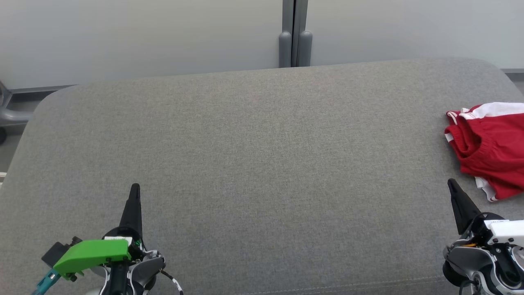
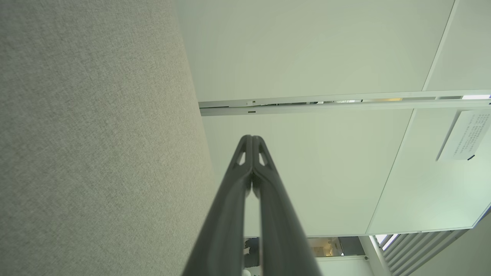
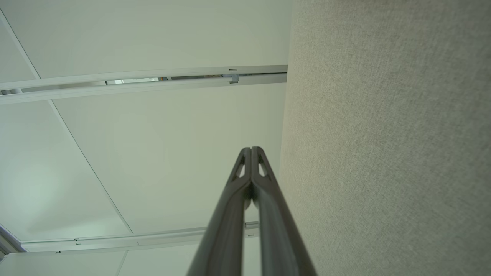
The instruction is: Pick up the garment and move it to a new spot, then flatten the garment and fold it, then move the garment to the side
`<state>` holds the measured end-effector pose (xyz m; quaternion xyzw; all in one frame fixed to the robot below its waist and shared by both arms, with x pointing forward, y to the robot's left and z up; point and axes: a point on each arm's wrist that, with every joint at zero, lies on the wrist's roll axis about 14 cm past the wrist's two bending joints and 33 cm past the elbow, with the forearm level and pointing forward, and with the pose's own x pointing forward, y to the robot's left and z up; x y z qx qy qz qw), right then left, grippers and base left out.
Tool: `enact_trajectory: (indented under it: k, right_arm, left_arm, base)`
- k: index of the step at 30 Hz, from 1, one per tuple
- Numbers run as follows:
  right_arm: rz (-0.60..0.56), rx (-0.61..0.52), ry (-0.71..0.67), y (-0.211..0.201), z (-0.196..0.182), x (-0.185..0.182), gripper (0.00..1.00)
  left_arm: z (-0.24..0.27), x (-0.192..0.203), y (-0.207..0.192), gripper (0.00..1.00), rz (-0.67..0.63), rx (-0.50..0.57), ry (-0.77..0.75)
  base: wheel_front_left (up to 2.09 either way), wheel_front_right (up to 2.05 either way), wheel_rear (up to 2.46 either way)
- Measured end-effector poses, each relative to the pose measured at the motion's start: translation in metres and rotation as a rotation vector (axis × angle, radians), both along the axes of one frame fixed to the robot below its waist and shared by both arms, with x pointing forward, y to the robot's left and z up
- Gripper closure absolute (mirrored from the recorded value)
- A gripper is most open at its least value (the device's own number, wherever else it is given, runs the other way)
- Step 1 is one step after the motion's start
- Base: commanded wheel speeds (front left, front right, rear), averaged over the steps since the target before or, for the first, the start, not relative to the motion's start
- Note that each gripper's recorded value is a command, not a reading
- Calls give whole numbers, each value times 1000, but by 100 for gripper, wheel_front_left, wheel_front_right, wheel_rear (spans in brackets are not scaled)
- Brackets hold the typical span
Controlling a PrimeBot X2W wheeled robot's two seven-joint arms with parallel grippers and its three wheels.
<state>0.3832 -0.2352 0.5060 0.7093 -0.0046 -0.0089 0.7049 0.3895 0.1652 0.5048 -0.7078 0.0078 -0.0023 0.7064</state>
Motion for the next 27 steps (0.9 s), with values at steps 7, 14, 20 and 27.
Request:
enact_trajectory:
  k: [7,14,20,27]
  right_arm:
    - [0,1,0,0,0,0,100]
    - [2,1,0,0,0,0,100]
    - [1,2,0,0,0,0,100]
    - [1,1,0,0,0,0,100]
  left_arm:
    - [0,0,0,100,0,0,0]
    - [0,0,0,100,1,0,0]
    - [0,0,0,100,1,0,0]
    - [0,0,0,100,1,0,0]
  base:
    - [0,0,0]
    - [0,0,0]
    - [0,0,0]
    - [0,0,0]
